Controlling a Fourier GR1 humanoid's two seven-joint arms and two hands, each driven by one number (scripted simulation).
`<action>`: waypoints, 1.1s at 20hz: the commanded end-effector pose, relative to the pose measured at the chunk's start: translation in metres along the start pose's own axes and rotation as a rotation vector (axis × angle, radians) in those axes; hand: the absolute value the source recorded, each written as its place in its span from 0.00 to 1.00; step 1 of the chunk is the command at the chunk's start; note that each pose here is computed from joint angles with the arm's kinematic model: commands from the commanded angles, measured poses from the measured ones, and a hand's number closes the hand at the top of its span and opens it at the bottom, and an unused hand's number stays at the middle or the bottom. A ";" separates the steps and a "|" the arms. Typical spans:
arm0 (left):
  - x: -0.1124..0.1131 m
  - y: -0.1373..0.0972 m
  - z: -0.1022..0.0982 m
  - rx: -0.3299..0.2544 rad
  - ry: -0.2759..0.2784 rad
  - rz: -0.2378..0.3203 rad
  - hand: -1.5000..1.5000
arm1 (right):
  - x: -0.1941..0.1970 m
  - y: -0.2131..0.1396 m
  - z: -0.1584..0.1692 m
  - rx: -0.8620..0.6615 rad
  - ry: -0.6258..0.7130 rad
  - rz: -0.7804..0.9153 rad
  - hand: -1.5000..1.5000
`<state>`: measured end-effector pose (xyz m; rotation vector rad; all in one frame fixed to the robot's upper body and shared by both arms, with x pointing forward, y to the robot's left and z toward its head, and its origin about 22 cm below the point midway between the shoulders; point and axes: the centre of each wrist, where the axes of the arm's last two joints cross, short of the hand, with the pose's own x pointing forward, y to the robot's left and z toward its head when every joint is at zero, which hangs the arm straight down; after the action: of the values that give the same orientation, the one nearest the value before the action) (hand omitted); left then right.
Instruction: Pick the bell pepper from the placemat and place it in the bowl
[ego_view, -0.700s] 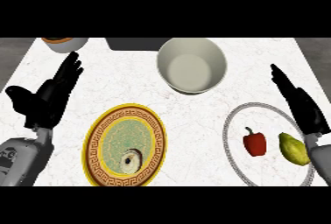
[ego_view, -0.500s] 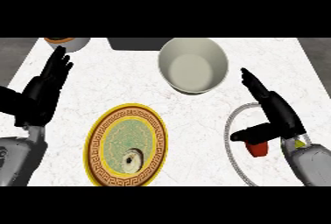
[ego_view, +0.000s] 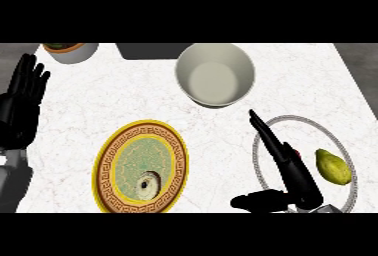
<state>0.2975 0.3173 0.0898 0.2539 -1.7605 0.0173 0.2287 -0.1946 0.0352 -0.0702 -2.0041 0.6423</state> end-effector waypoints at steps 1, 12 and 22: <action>0.000 0.012 -0.003 0.023 -0.020 0.009 0.50 | 0.020 -0.004 0.048 0.025 -0.076 0.089 0.00; -0.015 0.020 0.015 0.022 -0.009 0.013 0.50 | 0.097 -0.090 0.050 0.171 0.211 0.567 0.00; -0.009 0.011 0.004 0.023 -0.029 0.021 0.50 | 0.132 -0.117 0.038 0.559 0.487 0.791 0.00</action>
<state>0.2899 0.3288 0.0819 0.2538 -1.7813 0.0386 0.1531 -0.2670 0.1661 -0.6093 -1.3716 1.3791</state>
